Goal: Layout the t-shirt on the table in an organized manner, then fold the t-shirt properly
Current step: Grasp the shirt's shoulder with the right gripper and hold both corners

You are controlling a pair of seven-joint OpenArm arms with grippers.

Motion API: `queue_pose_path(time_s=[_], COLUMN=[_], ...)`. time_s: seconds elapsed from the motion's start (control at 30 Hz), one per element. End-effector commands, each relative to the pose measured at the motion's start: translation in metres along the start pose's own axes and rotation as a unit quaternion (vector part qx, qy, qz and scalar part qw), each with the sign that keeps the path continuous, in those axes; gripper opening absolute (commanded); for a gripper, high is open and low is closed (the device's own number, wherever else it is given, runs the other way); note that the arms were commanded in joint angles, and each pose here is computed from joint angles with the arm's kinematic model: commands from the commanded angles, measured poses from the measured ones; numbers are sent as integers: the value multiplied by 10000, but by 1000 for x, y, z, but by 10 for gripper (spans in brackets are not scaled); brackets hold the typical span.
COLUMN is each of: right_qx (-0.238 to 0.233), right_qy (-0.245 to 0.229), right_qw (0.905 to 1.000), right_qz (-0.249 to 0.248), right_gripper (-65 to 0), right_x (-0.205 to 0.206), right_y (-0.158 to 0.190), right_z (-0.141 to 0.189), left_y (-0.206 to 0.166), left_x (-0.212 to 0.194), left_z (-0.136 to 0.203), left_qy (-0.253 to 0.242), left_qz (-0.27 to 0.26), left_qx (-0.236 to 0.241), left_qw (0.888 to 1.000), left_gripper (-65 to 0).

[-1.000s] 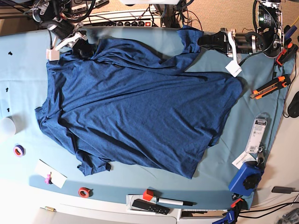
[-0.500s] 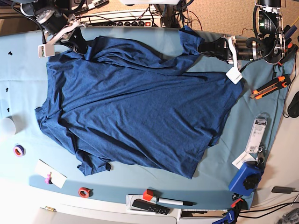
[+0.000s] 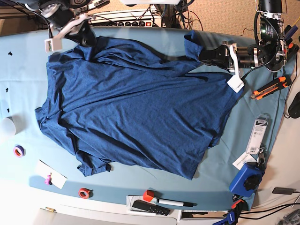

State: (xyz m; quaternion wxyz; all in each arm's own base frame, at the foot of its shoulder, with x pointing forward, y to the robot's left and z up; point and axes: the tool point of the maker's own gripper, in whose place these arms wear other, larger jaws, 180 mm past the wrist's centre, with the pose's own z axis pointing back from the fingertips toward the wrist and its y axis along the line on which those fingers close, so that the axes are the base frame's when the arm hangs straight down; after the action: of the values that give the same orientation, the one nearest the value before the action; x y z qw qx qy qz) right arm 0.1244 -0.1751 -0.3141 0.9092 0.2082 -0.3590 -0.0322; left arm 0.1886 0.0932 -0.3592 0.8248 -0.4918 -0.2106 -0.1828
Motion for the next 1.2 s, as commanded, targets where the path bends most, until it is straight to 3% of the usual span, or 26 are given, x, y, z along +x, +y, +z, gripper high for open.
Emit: queue_pose_path(time_s=[0.0,0.13,0.37,0.67,0.73,0.83,1.0,1.17], right_qx=[-5,-364,4,217,219,224,369,943], right_qy=[-169,-359,-589,-887,-882,-883,-1033,-955], right_qw=[9999,9974,9889,9858,9859,9858,9837,9791], right_qz=[-34,-505,-1366,-1407,-1407,-1410,-1427,-1531], right_gripper=[-341,-341,-341,-342,-399,-650,-650,-650], right_x=[5,-6,-14,7,7,7,15,15], right_y=[-3,-34,-51,-50,-49,-49,-45,-25], right_z=[3,1,-34,-47,-47,-47,-47,-45], left_y=[-4,-4,-4,-4,-4,-4,-4,-4], left_x=[10,10,10,10,10,10,10,10], left_z=[4,4,4,4,4,4,4,4], left_qy=[-130,-130,-131,-131,-131,-131,-131,-131], left_qz=[-123,-123,-124,-126,-126,-126,-124,-126], left_qx=[-55,-55,-57,-57,-57,-57,-57,-57], left_qw=[9998,9998,9998,9998,9998,9998,9998,9998], left_gripper=[-650,-650,-650,-650,-650,-650,-650,-650])
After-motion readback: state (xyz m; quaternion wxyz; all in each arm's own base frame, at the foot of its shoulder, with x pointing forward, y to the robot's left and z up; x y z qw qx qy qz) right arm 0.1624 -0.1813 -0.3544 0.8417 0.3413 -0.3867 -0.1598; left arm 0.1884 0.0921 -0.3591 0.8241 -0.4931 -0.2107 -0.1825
